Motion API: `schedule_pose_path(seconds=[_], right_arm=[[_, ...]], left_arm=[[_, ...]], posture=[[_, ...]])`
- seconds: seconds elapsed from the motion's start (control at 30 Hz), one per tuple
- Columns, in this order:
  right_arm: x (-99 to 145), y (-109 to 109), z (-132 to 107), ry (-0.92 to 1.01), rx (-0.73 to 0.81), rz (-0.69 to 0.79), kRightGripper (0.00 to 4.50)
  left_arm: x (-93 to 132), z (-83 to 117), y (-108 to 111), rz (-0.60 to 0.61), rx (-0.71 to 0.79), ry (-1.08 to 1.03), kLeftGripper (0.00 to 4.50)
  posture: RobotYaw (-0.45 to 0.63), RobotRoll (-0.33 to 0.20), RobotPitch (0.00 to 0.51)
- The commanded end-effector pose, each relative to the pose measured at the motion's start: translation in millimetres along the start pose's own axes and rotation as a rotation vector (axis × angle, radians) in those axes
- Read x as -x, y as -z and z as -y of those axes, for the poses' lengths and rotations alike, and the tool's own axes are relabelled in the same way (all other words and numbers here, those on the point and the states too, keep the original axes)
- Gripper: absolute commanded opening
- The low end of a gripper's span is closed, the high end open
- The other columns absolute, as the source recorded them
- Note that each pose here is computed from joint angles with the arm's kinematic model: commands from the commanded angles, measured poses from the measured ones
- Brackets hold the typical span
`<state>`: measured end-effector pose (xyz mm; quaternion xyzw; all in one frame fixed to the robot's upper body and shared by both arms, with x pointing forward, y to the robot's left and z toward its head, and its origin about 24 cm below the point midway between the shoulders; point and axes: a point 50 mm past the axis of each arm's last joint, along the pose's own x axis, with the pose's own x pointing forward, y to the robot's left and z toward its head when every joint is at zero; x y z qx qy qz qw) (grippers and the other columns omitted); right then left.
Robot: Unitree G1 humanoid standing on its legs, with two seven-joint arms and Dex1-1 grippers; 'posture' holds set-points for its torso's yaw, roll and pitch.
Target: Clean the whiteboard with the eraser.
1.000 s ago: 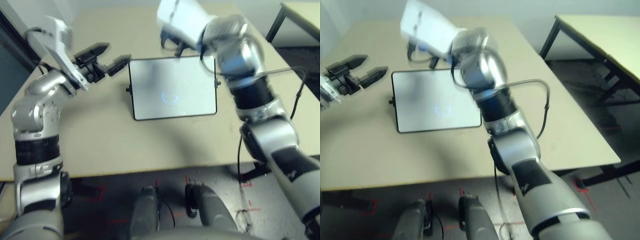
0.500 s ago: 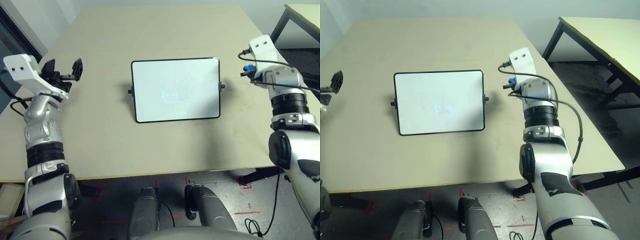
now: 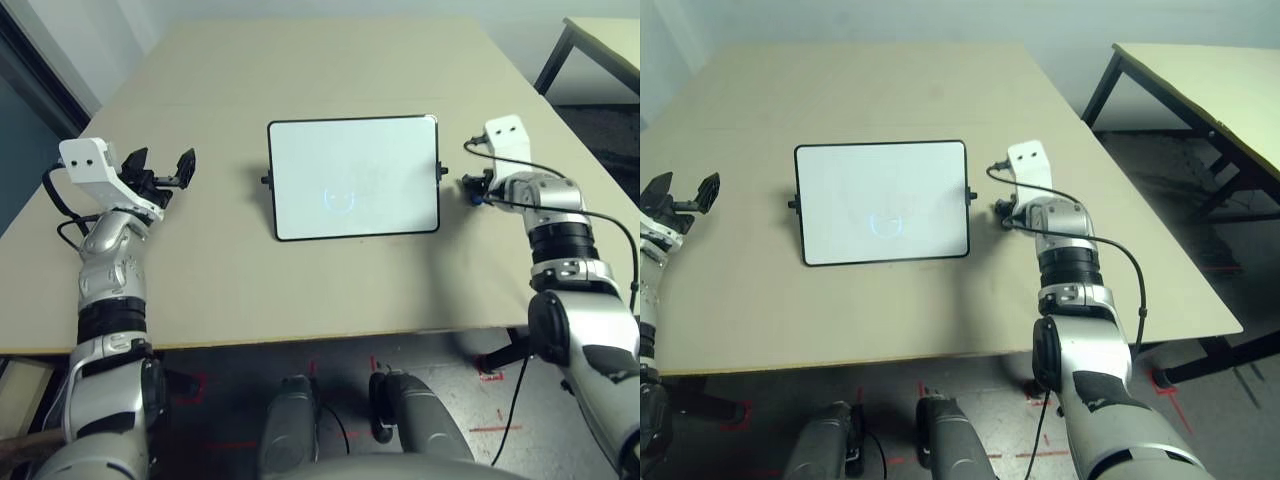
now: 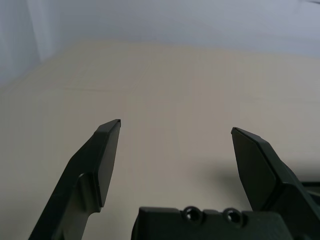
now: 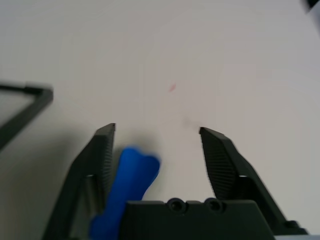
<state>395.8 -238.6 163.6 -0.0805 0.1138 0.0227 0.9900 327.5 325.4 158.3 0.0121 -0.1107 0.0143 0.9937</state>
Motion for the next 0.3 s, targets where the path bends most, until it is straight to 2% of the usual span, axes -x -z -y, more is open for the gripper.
schedule_pose_path(seconds=[0.03,0.1,0.2,0.3], right_arm=[[2.5,4.1,19.2,0.076,-0.017,0.118,4.47],[5.0,7.0,31.3,0.146,-0.031,0.165,4.47],[9.7,22.5,47.9,0.259,-0.052,0.184,4.47],[17.1,52.2,61.4,0.345,-0.067,0.125,4.47]], left_arm=[[-1.9,1.6,5.7,-0.003,0.009,-0.013,4.50],[-2.5,-3.4,5.4,0.010,0.003,-0.051,4.50],[-1.6,-13.0,7.9,0.017,-0.001,-0.118,4.50],[0.9,-19.1,15.1,0.006,0.021,-0.179,4.50]], posture=[[0.00,0.000,0.101],[-0.01,0.000,0.099],[-0.01,0.000,0.086],[-0.02,0.000,0.073]])
